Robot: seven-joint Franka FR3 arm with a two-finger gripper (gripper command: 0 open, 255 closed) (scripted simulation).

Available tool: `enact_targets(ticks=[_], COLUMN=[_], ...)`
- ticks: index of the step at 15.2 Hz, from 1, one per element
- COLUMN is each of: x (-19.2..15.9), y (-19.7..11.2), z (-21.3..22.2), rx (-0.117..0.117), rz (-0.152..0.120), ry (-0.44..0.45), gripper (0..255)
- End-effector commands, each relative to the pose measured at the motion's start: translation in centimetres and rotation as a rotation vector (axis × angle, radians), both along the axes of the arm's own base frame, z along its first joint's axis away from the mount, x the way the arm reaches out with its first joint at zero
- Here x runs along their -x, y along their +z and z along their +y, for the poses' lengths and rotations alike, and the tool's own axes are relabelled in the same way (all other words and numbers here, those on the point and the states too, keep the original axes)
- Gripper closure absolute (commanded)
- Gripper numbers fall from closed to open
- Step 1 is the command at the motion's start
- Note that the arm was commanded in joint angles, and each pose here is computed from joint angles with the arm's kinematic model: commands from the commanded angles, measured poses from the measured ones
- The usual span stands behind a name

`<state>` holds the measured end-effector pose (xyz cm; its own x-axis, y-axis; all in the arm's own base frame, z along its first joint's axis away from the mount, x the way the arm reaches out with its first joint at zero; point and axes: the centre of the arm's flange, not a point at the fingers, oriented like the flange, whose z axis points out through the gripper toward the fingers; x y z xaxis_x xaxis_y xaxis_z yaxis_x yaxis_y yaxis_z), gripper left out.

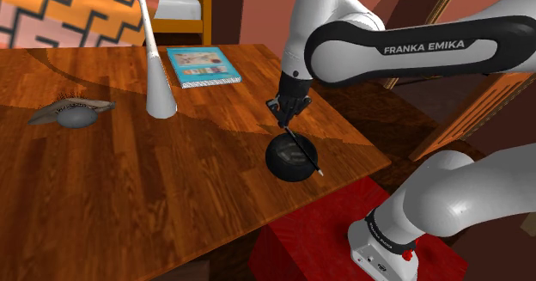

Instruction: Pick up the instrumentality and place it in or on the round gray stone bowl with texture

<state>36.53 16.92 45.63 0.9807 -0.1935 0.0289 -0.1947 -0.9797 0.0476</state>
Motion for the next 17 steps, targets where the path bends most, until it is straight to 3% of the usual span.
enact_targets(ticks=[1,10,11,16,17], x=[-0.1,-0.1,-0.1,-0.1,-0.1], y=[-1.1,-1.8,-1.8,-1.8,-0.5], z=[0.0,0.0,0.0,0.0,0.1], rx=[0.000,0.000,0.000,0.000,0.000], rz=[-0.001,-0.001,-0.001,-0.001,-0.001], ry=[0.000,0.000,0.000,0.000,0.000], gripper=[255,255,0,0,0])
